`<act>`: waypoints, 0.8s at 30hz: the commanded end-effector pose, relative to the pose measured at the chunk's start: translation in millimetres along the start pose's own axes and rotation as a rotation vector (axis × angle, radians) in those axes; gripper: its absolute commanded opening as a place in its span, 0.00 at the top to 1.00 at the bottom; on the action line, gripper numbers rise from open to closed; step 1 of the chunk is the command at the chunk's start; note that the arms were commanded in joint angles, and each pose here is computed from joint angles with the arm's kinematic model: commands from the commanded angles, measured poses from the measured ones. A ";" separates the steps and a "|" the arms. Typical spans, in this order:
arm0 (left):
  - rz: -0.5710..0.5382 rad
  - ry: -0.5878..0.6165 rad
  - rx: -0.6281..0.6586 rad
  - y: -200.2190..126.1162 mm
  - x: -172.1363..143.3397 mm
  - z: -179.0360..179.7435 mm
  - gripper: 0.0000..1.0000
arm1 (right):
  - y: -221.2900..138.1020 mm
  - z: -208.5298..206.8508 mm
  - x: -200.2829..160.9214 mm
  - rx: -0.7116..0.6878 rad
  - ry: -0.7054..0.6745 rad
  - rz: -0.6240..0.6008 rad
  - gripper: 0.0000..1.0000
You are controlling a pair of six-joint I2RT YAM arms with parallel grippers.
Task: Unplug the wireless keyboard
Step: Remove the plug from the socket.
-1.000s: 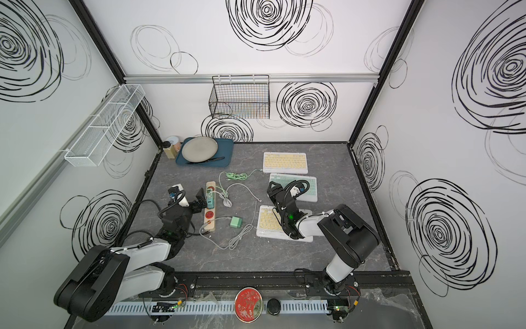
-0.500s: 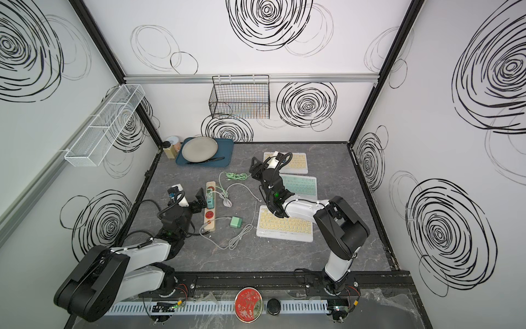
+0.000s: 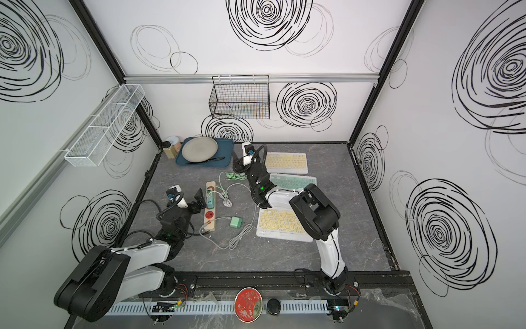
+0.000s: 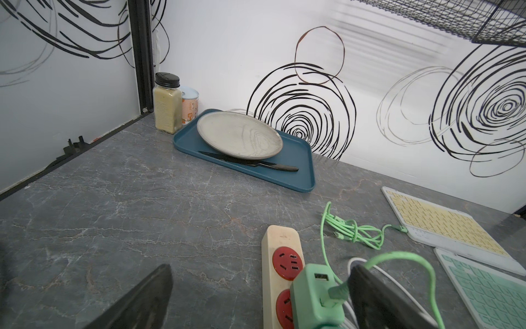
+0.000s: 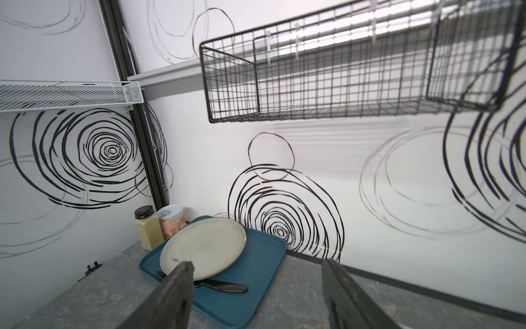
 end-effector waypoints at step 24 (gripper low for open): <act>-0.048 -0.063 -0.009 1.4 12.1 1.4 0.00 | 31.5 71.6 8.9 0.189 -0.265 0.034 0.17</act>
Point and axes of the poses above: each gripper's point midway between its finger pads, its own y axis out along the fingers, its own z axis along the line the jaws close on, x = y × z, the point moved 4 cm from there along -y, back along the fingers, and after that the axes turned 11 degrees about -y, right-handed, at the moved point
